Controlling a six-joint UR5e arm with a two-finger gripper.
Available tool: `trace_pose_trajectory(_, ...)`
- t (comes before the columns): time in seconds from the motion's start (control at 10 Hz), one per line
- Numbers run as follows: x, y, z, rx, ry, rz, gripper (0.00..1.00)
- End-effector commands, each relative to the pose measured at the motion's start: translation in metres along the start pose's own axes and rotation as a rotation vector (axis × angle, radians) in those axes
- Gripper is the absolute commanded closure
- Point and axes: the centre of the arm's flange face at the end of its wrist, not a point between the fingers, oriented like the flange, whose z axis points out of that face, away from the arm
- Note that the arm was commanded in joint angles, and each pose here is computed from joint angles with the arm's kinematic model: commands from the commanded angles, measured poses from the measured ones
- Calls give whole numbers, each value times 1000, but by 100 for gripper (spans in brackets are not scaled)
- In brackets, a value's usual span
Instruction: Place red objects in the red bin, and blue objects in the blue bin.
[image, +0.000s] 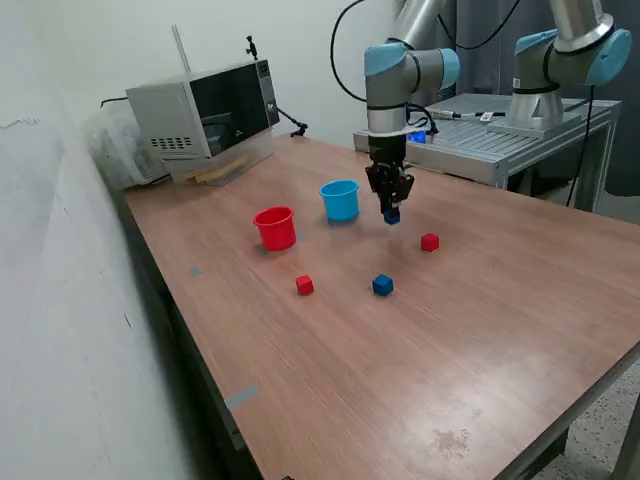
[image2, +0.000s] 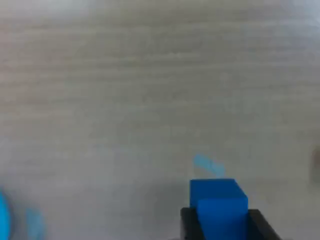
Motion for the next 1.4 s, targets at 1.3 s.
trace_pose_trajectory(1.3,-153,29,-85,-47,-32,119,100)
